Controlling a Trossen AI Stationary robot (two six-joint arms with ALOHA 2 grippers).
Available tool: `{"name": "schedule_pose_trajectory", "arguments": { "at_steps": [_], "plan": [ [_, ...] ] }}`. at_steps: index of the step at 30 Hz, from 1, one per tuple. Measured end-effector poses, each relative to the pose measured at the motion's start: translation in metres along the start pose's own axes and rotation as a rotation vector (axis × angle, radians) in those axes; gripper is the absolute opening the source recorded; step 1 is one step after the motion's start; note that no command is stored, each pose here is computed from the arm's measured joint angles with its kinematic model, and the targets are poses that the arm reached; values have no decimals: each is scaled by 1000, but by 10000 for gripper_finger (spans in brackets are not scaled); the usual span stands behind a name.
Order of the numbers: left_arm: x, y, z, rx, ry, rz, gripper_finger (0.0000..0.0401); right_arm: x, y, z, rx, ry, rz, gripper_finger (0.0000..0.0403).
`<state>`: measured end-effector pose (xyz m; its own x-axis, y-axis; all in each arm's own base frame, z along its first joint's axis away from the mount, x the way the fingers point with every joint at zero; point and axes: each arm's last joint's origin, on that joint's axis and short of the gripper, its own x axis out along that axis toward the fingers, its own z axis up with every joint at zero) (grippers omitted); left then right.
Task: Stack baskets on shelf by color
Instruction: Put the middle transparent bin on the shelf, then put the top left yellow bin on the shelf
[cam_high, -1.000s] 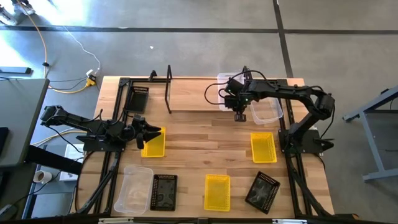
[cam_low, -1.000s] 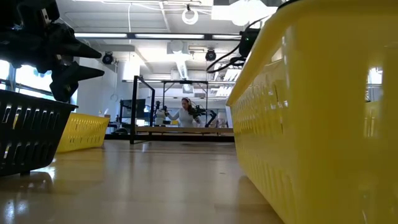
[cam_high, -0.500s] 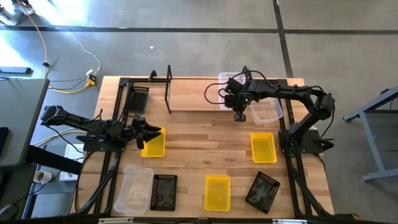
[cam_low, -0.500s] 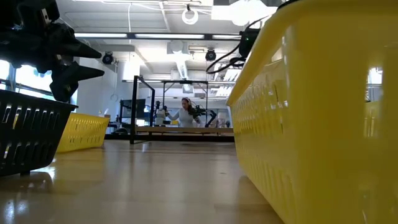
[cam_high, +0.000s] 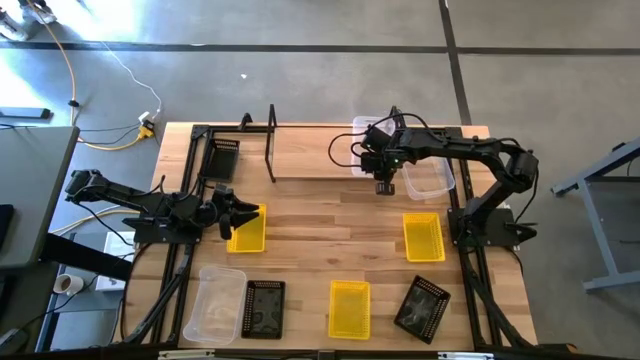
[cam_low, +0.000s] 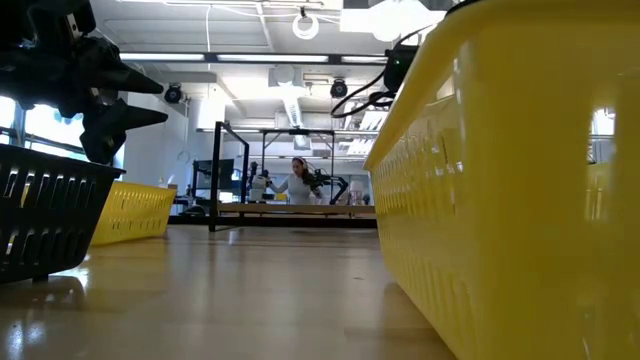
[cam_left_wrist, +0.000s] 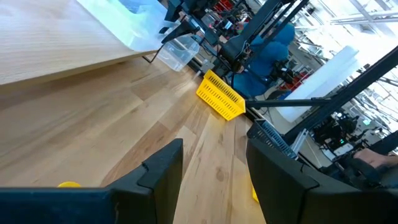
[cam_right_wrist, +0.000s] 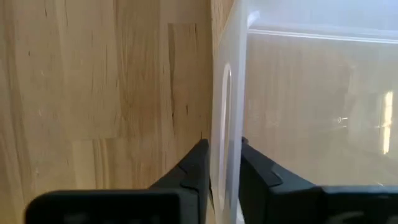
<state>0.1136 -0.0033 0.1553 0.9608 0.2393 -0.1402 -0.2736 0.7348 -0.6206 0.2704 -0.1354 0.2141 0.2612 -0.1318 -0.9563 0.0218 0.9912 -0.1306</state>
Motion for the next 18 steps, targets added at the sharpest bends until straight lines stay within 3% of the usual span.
{"name": "schedule_pose_trajectory", "arguments": {
  "at_steps": [18],
  "plan": [
    [0,-1,-1,-35,23,-25,168,-40,-7,17,104,-4,-26,75]
  ]
}}
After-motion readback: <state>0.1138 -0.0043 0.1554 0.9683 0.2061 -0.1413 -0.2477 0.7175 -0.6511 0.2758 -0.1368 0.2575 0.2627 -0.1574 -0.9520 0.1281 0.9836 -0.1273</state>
